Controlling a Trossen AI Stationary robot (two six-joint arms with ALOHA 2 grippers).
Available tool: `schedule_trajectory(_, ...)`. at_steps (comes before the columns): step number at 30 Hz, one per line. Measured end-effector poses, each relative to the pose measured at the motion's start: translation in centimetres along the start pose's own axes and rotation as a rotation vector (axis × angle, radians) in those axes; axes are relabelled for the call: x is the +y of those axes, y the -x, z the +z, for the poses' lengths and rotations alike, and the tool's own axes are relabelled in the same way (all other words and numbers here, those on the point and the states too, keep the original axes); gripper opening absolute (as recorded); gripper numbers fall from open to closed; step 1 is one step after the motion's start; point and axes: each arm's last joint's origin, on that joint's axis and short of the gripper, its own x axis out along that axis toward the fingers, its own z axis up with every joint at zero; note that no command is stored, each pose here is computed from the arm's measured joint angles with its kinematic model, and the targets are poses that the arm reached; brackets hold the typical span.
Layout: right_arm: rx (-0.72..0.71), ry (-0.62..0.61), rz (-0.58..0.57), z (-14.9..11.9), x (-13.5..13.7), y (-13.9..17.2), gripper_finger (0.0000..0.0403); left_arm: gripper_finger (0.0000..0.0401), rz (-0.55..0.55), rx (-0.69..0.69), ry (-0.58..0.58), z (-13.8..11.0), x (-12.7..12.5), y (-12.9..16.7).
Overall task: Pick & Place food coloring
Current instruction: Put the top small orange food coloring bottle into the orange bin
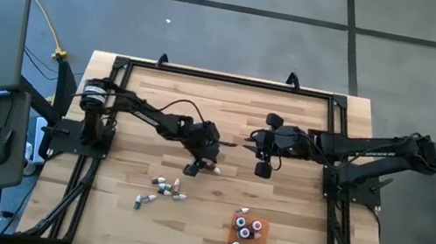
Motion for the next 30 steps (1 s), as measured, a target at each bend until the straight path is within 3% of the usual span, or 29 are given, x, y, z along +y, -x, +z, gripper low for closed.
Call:
schedule_trajectory(5, 0.0, 0.0, 0.001, 0.0, 0.0, 0.0, 0.0082, 0.0146, 0.032, -0.003, -0.003, -0.3, 0.3, -0.7)
schedule_trajectory(15, 0.0, 0.0, 0.001, 0.0, 0.0, 0.0, 0.0082, 0.0075, 0.038, -0.009, 0.046, -0.3, 0.3, -0.7)
schedule_trajectory(20, 0.0, 0.003, -0.01, 0.0, 0.0, 0.0, 0.0082, 0.0071, 0.036, -0.01, 0.069, -0.2, 0.3, -0.6)
schedule_trajectory(24, 0.003, 0.044, -0.055, 0.0, -0.1, 0.0, 0.0082, 0.0076, -0.029, -0.035, 0.117, 0.1, 0.0, -0.3)
schedule_trajectory(30, 0.004, 0.056, -0.095, 0.0, -0.3, 0.0, 0.0082, 0.0077, -0.153, -0.18, 0.197, 2.2, -0.4, 1.0)
